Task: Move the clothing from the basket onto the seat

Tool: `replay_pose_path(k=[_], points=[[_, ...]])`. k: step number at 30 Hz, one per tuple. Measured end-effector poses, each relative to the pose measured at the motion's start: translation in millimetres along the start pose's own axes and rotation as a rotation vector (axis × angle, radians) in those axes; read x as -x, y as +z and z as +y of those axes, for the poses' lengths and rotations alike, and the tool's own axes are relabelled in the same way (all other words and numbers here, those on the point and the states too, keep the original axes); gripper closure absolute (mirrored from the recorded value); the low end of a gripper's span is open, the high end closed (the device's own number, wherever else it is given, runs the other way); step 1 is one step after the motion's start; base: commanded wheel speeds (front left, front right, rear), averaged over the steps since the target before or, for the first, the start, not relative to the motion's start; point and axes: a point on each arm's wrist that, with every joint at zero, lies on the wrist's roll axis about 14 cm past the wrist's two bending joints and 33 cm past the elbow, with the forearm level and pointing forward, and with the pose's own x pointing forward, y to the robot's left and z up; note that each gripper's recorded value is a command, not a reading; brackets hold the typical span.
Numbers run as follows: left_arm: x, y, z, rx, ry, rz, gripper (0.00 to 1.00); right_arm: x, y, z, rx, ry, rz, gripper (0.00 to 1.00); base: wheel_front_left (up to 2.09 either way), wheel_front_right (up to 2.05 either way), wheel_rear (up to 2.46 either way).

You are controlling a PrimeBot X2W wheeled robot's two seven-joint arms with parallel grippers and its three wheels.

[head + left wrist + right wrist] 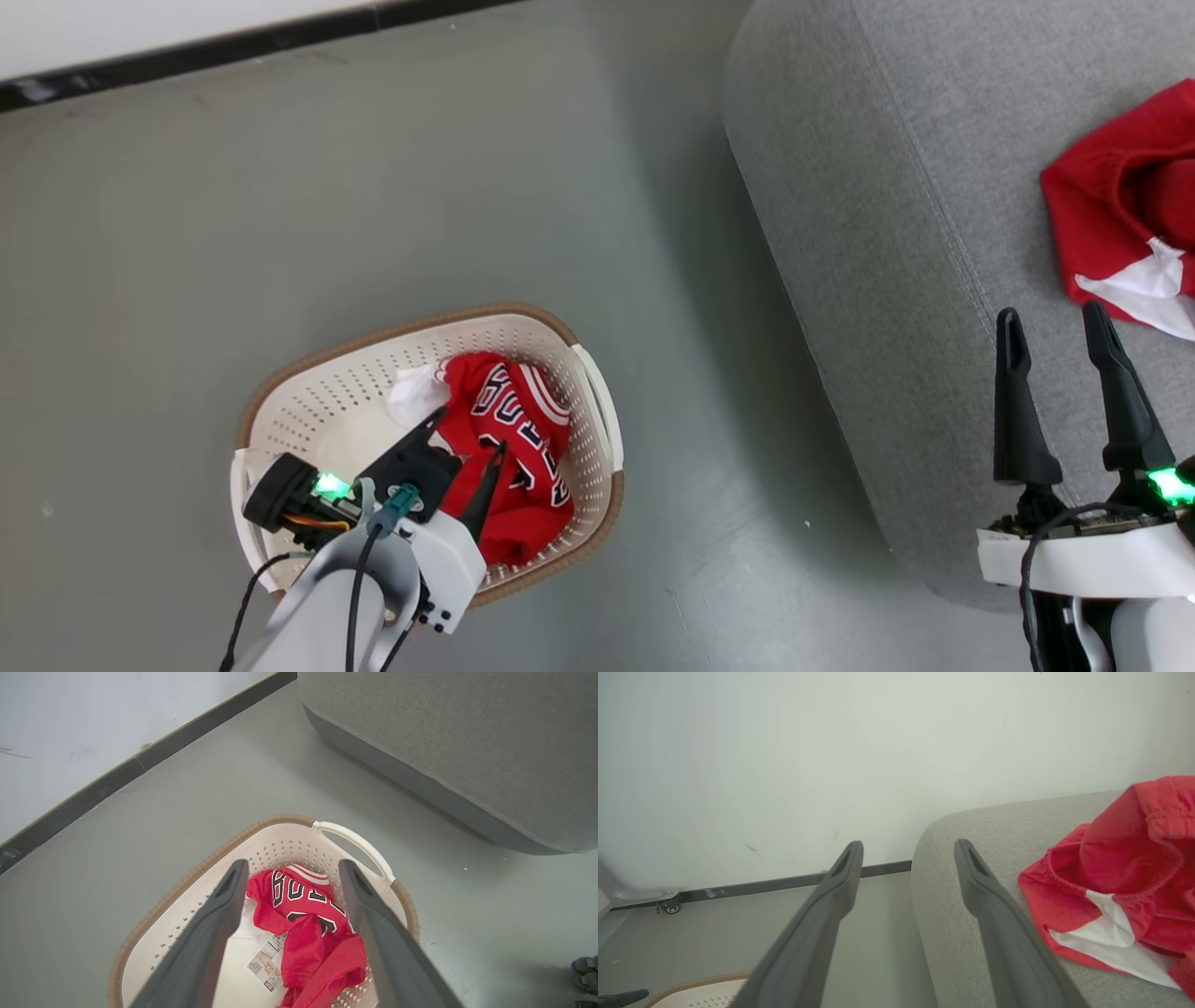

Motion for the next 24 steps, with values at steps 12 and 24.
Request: replay_pose_path(k=[12, 24], points=[[-34, -34, 1, 0.014, -0.034, 0.081, 0.00, -25, -2, -4, 0.022, -0.015, -0.015, 0.00, 0.00, 0.00, 0.00], [-59, -72, 7, -0.004, -0.058, 0.174, 0.00, -39, -19, -6, 0.040, -0.024, 0.019, 0.00, 0.00, 0.00, 0.00]])
